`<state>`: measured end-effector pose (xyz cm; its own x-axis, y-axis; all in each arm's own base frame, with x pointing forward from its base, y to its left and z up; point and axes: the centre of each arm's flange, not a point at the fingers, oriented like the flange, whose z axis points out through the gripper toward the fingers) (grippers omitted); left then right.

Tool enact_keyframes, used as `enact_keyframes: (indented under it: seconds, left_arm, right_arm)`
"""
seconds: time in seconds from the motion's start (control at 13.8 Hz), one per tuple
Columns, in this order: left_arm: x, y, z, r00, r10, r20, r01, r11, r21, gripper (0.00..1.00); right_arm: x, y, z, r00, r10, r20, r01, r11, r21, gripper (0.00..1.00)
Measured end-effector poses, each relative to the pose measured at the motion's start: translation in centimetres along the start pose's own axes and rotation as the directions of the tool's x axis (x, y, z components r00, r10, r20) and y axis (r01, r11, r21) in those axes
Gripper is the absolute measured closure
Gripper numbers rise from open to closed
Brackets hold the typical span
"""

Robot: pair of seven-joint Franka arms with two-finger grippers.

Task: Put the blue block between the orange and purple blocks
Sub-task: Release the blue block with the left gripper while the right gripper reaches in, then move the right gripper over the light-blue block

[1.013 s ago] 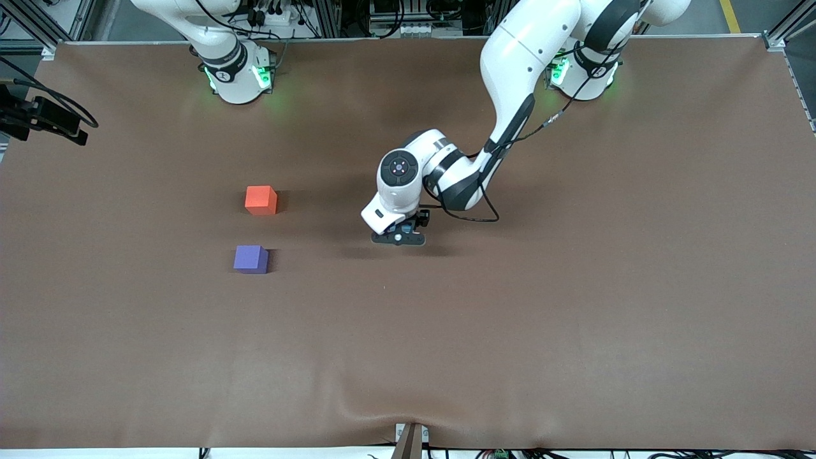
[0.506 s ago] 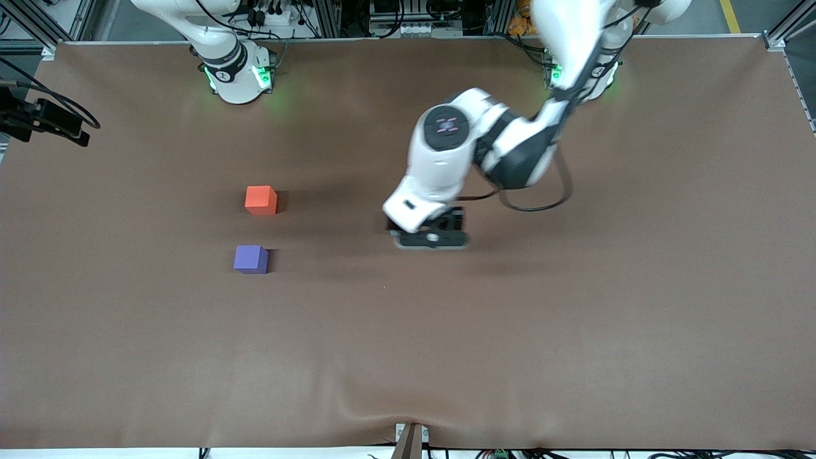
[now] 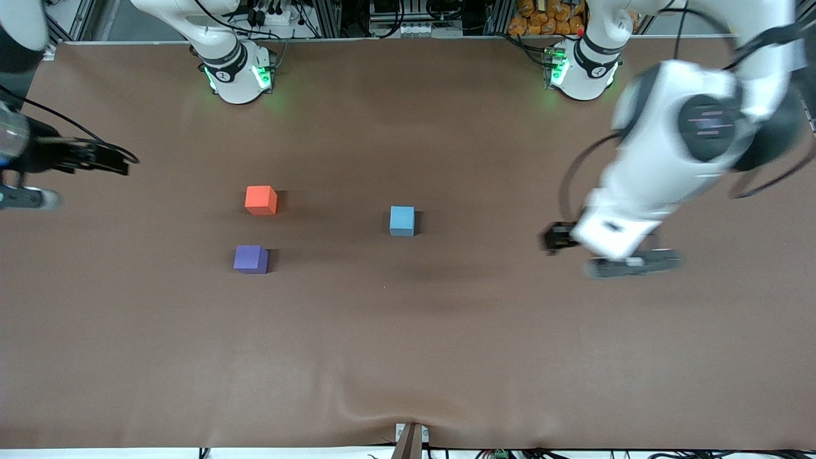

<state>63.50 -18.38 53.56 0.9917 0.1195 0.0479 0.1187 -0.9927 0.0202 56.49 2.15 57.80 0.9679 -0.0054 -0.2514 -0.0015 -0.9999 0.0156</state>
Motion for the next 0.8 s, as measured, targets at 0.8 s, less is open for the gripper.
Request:
enact_keyframes:
  seconds: [0.8]
  left_arm:
    - [-7.9,-14.1,-4.1,0.967,0.234,0.099,-0.242,0.968,0.070,0.00]
  right_arm:
    - [3.0,-19.8,6.6,1.000,-0.003,-0.011,0.005,0.991,0.133,0.00]
